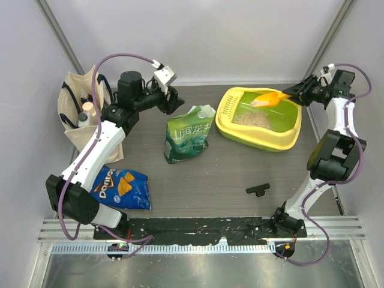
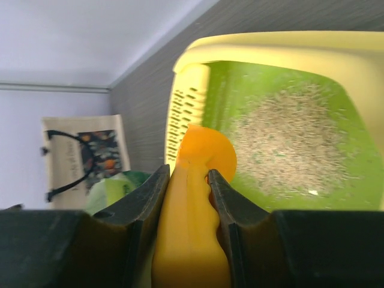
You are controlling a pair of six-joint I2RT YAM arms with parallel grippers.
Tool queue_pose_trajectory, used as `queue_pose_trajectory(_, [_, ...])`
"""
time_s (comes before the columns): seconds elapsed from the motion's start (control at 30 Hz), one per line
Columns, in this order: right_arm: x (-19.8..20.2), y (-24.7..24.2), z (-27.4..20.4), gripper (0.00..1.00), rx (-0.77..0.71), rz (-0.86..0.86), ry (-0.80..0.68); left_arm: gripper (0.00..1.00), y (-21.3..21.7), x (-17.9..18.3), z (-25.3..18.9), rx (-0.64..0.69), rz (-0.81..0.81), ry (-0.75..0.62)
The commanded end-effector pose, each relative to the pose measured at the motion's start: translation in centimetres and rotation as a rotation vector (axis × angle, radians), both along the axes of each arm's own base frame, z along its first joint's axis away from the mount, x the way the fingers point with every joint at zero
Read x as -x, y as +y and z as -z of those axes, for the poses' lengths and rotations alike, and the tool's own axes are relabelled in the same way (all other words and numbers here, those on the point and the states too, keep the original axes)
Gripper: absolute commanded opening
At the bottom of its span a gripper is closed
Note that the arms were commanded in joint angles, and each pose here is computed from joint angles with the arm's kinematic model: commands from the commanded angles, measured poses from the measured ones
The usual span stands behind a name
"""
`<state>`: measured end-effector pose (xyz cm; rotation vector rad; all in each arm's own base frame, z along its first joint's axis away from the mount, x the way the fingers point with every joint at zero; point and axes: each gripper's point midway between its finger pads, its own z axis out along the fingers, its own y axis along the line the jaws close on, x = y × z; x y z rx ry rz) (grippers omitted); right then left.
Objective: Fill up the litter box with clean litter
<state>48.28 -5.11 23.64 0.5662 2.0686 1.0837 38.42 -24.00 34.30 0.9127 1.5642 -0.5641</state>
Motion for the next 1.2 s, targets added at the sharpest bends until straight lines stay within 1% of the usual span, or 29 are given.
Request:
queue_pose_trajectory(0.0, [0.5,-2.6,-0.6,0.01,0.333,0.069,-0.018,0.59,-0.2,0.6,-2.4,0.051,0.02,-0.064])
queue_pose_trajectory(0.1, [-0.5,-3.1,-0.4,0.01,0.405,0.088,-0.03,0.6,-0.1,0.7,-2.3,0.053,0.016,-0.063])
queue_pose_trajectory(0.2, [-1.9,-3.5,-1.0,0.01,0.507,0.123,-0.08,0.6,0.0,0.8,-2.1,0.052,0.011,-0.058])
queue_pose_trajectory(0.4, [-4.6,0.3,-2.8,0.01,0.627,0.079,-0.21,0.6,0.2,0.9,-2.0,0.046,0.004,-0.051])
queue_pose_trajectory(0.47, [-5.1,1.7,-3.7,0.01,0.691,0.064,-0.264,0.6,0.2,0.9,-1.7,0.041,0.005,-0.045])
queue_pose_trajectory(0.53, [-5.1,2.4,-3.9,0.01,0.759,0.04,-0.306,0.6,0.2,0.8,-1.7,0.04,0.002,-0.048])
queue_pose_trajectory(0.57, [-4.9,3.5,-5.3,0.01,0.793,0.027,-0.357,0.6,0.2,0.8,-1.7,0.04,0.003,-0.047])
queue_pose_trajectory(0.67, [-4.4,4.5,-7.2,0.01,0.882,0.004,-0.432,0.61,0.2,0.9,-1.7,0.038,0.005,-0.046])
queue_pose_trajectory(0.7, [-3.9,5.5,-9.0,0.01,0.889,-0.002,-0.477,0.63,0.1,0.9,-1.7,0.038,0.01,-0.048])
queue_pose_trajectory(0.77, [-3.3,7.3,-11.8,0.01,0.86,-0.028,-0.557,0.67,-0.1,1.4,-1.8,0.03,0.044,-0.046])
queue_pose_trajectory(0.8, [-2.7,8.4,-13.1,0.01,0.836,-0.044,-0.588,0.72,-0.6,2.3,-1.3,0.024,0.099,-0.019])
queue_pose_trajectory(0.83, [-1.8,10.2,-14.8,0.01,0.776,-0.112,-0.635,0.74,-0.9,3.1,-1.3,0.019,0.144,-0.009])
queue_pose_trajectory(0.87, [-1.3,11.2,-15.5,0.01,0.743,-0.152,-0.65,0.74,-1.1,3.6,-1.3,0.002,0.187,-0.023])
queue_pose_trajectory(0.9, [-0.8,12.3,-16.1,0.01,0.674,-0.168,-0.636,0.75,-1.3,4.4,-0.7,-0.008,0.219,0.011])
queue_pose_trajectory(0.93, [-0.2,13.7,-17.6,0.01,0.632,-0.204,-0.664,0.75,-1.5,5.0,-0.6,-0.004,0.256,0.02])
queue_pose_trajectory(1.03, [1.1,16.1,-18.6,0.01,0.529,-0.274,-0.654,0.75,-1.5,4.7,0.3,-0.013,0.241,0.044])
queue_pose_trajectory(1.07, [2.1,18.3,-19.0,0.01,0.487,-0.343,-0.674,0.75,-1.5,4.6,0.6,-0.018,0.231,0.048])
queue_pose_trajectory(1.1, [2.6,19.2,-19.9,0.01,0.469,-0.371,-0.696,0.75,-1.6,4.3,0.8,-0.022,0.227,0.052])
queue_pose_trajectory(1.13, [3.1,20.7,-19.0,0.01,0.45,-0.422,-0.666,0.75,-1.6,4.3,0.7,-0.022,0.227,0.051])
queue_pose_trajectory(1.17, [3.5,21.5,-19.0,0.01,0.44,-0.456,-0.667,0.75,-1.5,4.3,0.7,-0.021,0.228,0.049])
